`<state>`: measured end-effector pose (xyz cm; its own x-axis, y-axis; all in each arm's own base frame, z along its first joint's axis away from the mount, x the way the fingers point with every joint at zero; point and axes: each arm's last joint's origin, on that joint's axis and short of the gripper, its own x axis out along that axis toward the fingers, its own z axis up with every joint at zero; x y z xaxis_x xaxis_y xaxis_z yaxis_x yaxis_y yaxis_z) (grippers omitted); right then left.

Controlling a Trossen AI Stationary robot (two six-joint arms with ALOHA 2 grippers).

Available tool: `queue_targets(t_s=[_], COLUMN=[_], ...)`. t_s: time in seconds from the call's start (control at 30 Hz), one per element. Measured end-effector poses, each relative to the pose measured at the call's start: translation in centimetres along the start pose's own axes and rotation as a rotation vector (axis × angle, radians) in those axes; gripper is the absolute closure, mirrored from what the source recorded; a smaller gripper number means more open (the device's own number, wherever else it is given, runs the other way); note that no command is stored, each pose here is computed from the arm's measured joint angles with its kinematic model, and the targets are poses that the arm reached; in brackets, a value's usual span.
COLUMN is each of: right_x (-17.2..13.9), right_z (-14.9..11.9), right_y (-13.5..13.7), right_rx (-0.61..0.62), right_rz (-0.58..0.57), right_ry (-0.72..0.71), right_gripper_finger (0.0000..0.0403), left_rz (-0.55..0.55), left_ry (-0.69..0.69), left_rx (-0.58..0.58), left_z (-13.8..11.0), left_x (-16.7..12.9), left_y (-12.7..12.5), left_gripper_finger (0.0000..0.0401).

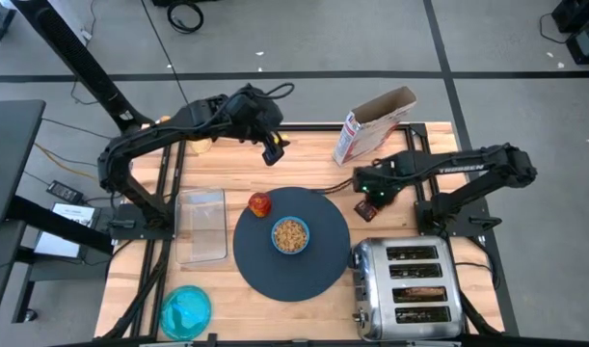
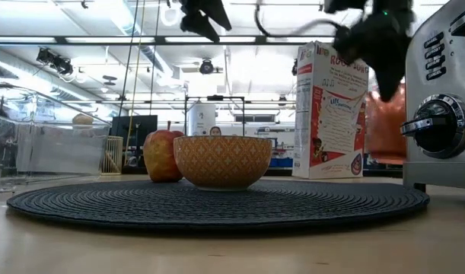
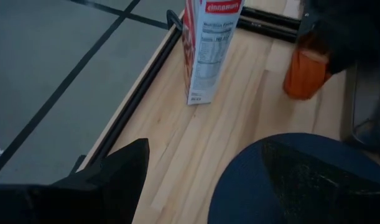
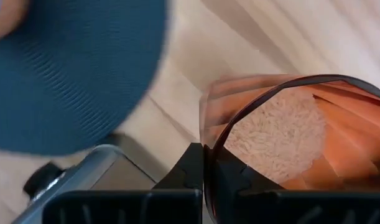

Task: Arrange a breakfast setting
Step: Put the orange cup on top of the dark blue table placemat beside the blue bowl

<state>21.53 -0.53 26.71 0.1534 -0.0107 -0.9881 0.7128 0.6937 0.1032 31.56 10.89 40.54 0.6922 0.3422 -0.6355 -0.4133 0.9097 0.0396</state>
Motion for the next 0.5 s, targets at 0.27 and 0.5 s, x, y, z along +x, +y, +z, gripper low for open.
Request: queue_targets(t_s=[0.27, 0.5], right_x=[-0.4, 1.8], right_z=[4.0, 7.5], right_y=[4.7, 8.0], right_rx=[-0.623, -0.945], right_rz=[0.041, 0.039], right_ry=[0.002, -0.029], right_gripper_finger=[0.0391, 0.0391], left_rz=[-0.001, 0.005], left_ry=[-0.025, -0.041], left_rx=[-0.004, -0.011], left_z=[-0.2, -0.5], left_x=[-3.2, -5.2], left_y=[0.3, 0.7], left_gripper_finger=[0.0088, 0.0088])
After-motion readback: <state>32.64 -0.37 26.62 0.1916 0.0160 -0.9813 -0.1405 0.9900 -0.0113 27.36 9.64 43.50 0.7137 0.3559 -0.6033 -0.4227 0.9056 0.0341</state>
